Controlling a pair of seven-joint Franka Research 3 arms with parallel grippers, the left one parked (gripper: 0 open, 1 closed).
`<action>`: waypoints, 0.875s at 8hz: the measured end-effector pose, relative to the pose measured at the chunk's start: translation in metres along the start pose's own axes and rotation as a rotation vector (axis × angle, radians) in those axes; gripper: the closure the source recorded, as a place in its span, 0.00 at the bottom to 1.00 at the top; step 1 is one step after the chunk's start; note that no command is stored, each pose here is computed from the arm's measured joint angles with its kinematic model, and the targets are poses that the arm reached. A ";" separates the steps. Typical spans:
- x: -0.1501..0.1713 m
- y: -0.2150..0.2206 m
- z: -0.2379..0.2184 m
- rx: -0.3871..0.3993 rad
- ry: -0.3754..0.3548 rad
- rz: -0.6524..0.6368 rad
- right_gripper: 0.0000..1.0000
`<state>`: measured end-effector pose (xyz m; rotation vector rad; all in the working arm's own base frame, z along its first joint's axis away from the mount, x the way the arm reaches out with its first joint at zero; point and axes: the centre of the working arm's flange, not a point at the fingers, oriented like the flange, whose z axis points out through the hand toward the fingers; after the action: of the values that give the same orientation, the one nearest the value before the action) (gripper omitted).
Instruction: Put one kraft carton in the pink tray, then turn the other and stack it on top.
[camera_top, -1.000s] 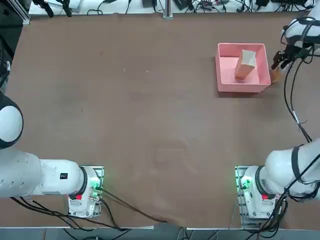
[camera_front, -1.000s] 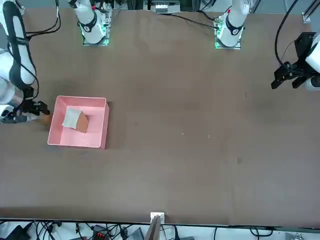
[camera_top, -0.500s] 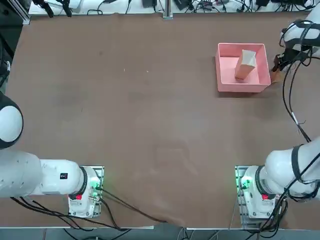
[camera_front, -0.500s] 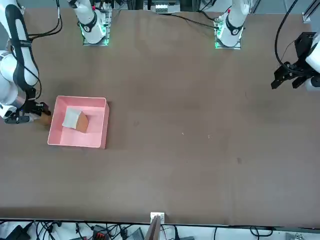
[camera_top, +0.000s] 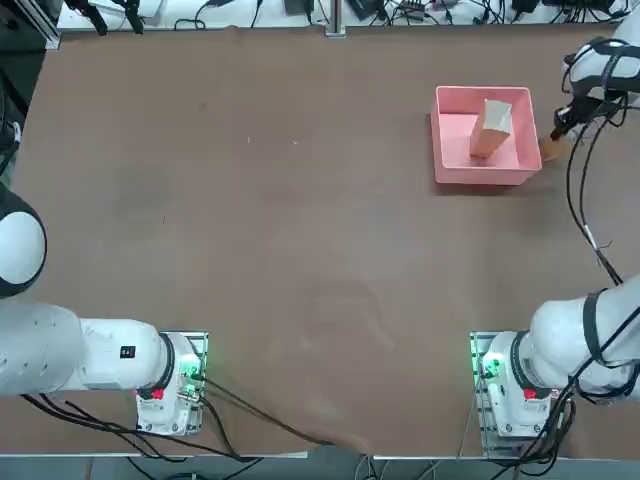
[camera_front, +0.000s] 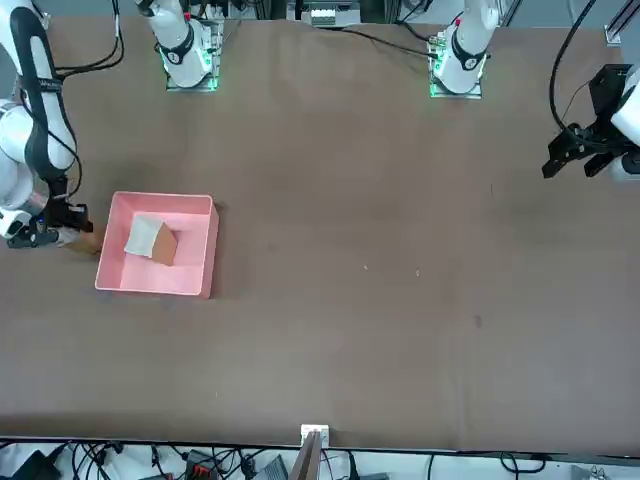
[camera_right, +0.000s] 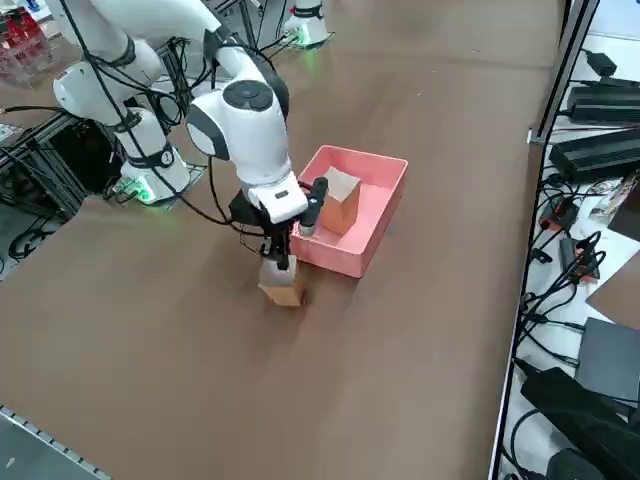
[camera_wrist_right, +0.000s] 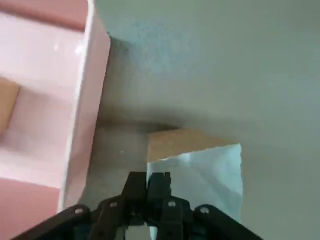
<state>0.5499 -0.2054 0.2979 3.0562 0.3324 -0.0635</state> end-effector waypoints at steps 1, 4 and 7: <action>0.004 0.001 -0.019 -0.013 -0.026 -0.028 0.99; 0.039 -0.028 -0.121 0.007 -0.117 -0.031 0.99; 0.075 -0.112 -0.178 -0.019 -0.145 0.094 0.99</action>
<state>0.6051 -0.0675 0.4650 3.0209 0.1796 -0.2729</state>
